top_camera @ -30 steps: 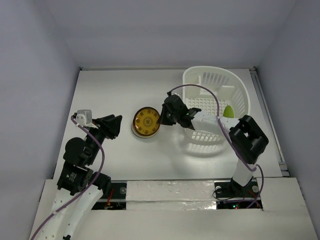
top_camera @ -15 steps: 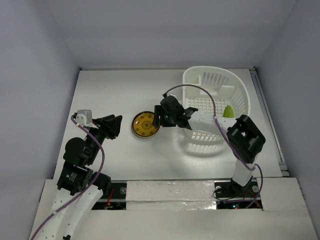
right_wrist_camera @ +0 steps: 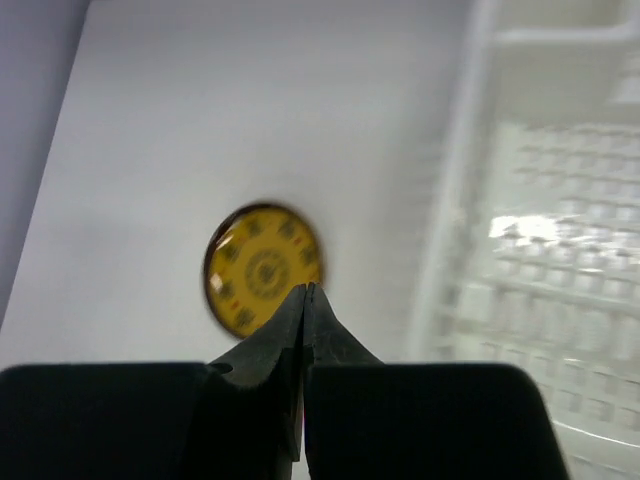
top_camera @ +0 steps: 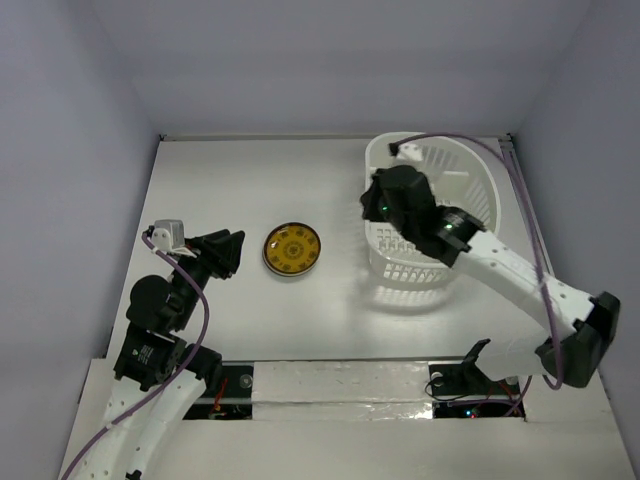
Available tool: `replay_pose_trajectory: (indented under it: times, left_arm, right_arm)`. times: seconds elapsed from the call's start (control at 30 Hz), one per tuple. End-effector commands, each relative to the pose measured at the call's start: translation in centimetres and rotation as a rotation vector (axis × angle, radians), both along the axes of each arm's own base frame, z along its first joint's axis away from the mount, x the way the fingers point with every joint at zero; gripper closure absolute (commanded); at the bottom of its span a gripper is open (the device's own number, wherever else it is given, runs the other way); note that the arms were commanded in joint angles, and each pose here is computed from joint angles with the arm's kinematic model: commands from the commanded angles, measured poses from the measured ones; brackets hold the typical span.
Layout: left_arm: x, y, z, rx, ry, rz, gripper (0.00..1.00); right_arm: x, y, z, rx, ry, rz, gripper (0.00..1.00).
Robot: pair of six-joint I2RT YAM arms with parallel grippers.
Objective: Unload the plates from the dish rack
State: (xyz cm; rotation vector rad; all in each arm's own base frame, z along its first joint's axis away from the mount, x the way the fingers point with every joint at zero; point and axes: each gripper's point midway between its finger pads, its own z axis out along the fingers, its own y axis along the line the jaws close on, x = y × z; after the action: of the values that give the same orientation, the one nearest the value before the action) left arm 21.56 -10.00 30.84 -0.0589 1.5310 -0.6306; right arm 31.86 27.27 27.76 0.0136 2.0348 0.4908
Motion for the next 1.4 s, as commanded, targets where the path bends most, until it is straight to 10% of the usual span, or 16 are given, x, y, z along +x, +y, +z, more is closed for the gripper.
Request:
replay_pose_trajectory:
  times: [0.0,0.1,0.27,0.37,1.37]
  left_arm:
    - [-0.8,-0.1,3.0,-0.031,-0.088,-0.019,0.62]
    - [-1.0,-0.1,3.3,-0.035,-0.098,-0.027,0.62]
    - [-1.5,-0.1,3.7,-0.041,-0.117,-0.034,0.62]
    - [-1.7,-0.1,3.8,-0.043,-0.123,-0.040,0.62]
    - [-2.3,-0.2,4.3,-0.049,-0.145,-0.055,0.62]
  right_arm:
    - [1.4,-10.9,1.1,-0.187,-0.029,-0.325,1.00]
    - [0.4,-18.6,0.3,-0.310,0.040,-0.503,1.00]
    - [-2.4,-26.8,-1.9,-0.585,0.202,-0.698,0.51]
    - [-2.6,-27.8,-3.8,-0.675,0.311,-0.659,0.42]
    - [1.3,-28.5,-8.3,-0.918,0.512,-0.532,1.00]
